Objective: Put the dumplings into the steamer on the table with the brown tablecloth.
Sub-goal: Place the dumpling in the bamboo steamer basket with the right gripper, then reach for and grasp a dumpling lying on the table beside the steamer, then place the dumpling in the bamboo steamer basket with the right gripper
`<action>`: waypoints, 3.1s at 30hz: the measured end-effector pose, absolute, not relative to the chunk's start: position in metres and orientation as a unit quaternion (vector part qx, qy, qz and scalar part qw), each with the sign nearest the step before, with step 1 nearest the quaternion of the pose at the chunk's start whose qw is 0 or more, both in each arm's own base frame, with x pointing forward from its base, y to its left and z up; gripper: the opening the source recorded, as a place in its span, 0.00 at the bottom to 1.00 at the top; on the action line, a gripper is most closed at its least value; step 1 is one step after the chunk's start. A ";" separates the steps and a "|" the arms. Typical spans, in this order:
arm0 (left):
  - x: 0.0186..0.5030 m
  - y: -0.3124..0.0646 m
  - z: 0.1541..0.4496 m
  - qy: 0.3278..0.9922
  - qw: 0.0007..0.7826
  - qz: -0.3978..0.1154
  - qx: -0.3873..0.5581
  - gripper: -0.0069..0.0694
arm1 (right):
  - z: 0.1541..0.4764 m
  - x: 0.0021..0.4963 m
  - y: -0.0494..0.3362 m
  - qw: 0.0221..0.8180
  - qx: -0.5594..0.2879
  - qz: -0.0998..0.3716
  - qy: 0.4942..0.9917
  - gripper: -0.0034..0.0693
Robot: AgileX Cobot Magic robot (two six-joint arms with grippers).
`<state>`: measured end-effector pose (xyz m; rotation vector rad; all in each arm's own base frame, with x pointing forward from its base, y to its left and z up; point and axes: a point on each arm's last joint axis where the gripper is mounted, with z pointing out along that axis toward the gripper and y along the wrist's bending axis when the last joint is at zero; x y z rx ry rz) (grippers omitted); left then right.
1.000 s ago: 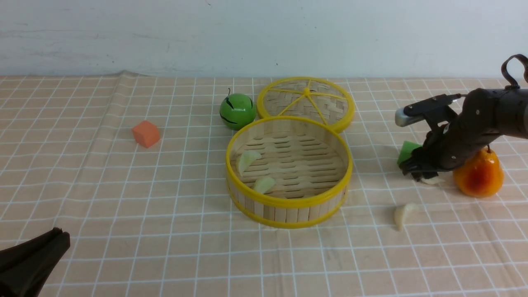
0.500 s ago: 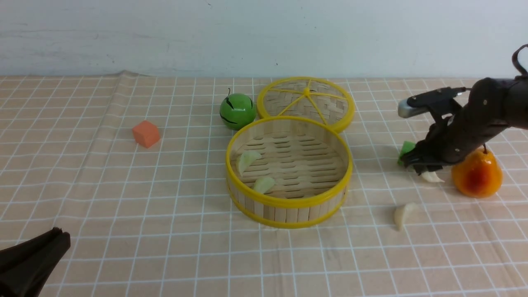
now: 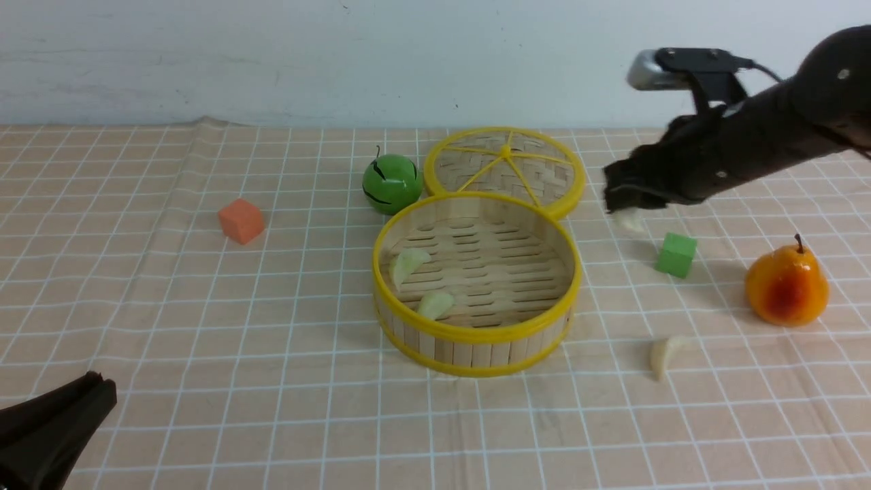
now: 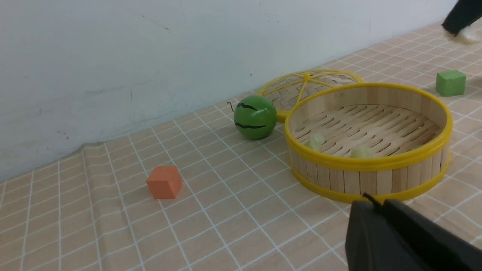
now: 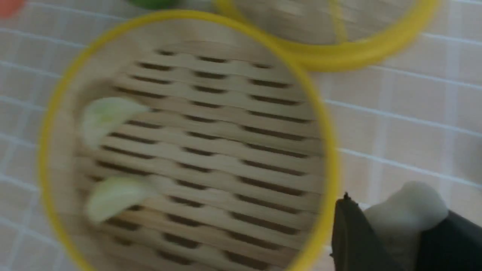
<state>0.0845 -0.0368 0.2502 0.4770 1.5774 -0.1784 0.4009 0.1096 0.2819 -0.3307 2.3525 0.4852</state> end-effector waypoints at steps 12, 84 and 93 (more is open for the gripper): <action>0.084 -0.037 0.251 0.699 0.678 -0.081 0.211 0.14 | 0.192 0.427 0.197 0.393 -0.164 0.200 0.883 0.30; 0.084 -0.037 0.251 0.699 0.678 -0.083 0.209 0.18 | 0.234 0.333 0.097 0.314 -0.059 0.086 0.944 0.25; 0.084 -0.037 0.253 0.693 0.685 -0.086 0.209 0.19 | 0.261 0.322 0.180 0.378 -0.224 0.137 0.888 0.25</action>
